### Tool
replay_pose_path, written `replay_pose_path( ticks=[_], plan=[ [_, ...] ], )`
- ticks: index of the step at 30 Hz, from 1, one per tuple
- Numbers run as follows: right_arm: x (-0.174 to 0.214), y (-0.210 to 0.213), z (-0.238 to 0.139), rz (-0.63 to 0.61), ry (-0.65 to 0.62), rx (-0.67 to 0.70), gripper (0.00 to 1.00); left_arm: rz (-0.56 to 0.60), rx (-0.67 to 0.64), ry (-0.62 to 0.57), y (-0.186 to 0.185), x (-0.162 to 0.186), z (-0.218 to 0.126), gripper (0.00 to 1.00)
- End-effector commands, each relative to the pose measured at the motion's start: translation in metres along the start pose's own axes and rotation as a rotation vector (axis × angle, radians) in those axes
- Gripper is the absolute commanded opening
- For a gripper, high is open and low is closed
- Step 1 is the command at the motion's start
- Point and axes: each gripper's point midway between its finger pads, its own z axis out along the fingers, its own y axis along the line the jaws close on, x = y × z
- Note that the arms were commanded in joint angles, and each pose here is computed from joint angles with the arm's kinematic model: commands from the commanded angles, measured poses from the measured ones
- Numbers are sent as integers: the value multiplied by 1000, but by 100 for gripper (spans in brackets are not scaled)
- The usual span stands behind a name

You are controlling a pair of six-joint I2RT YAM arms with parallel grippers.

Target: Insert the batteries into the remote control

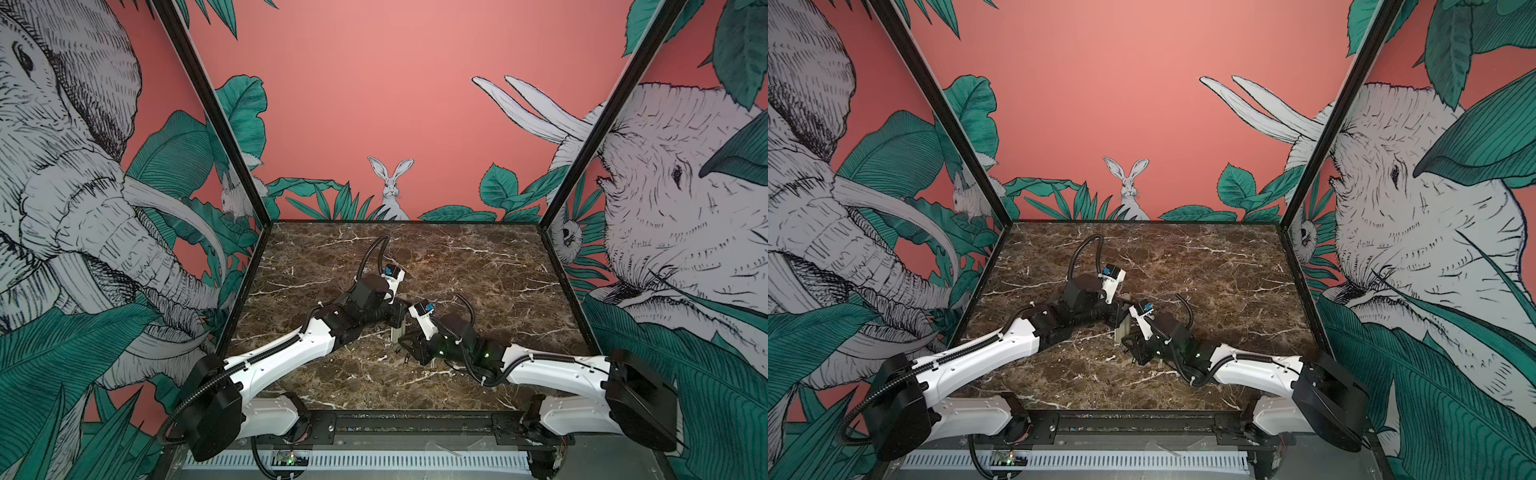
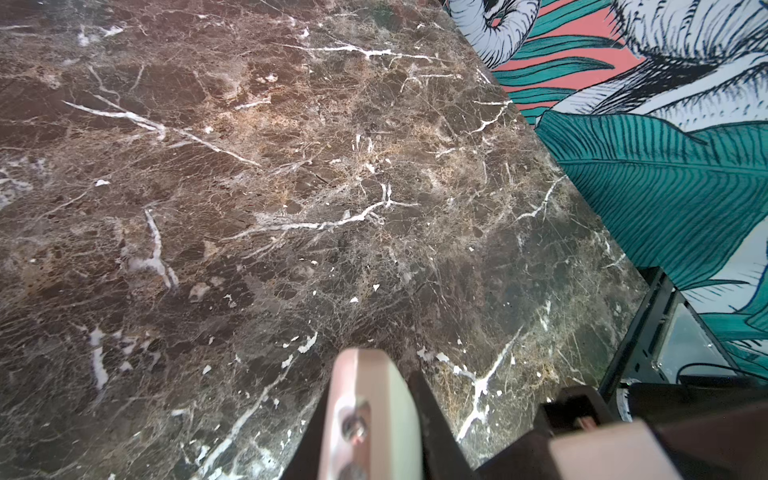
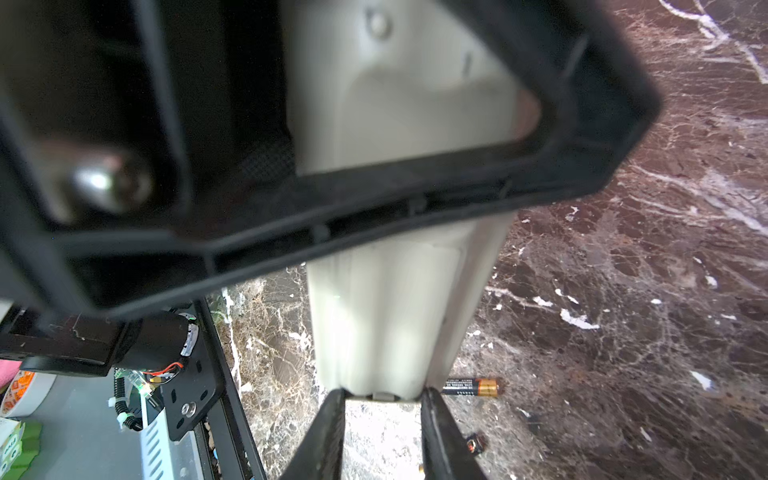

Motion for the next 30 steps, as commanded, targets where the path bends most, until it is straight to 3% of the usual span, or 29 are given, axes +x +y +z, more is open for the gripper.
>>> replay_pose_path(
  ticks=[1, 5, 11, 20, 26, 30],
  plan=[
    [-25, 9, -3, -20, -72, -13, 31, -5, 121, -30, -26, -11, -4, 0],
    [-27, 9, -5, -21, -84, -12, 43, -7, 129, -20, -26, -7, -2, 0],
    [-29, 7, -6, -25, -92, -1, 43, -4, 137, -15, -27, -6, -1, 0],
    [-33, 9, -6, -30, -112, -11, 32, 0, 146, -7, -29, -3, -1, 0],
    [-37, 13, -7, -32, -131, -29, 33, 0, 149, -5, -29, -2, -1, 0],
    [-38, 14, -7, -31, -142, -38, 43, 0, 150, -5, -29, -2, -1, 0]
  ],
)
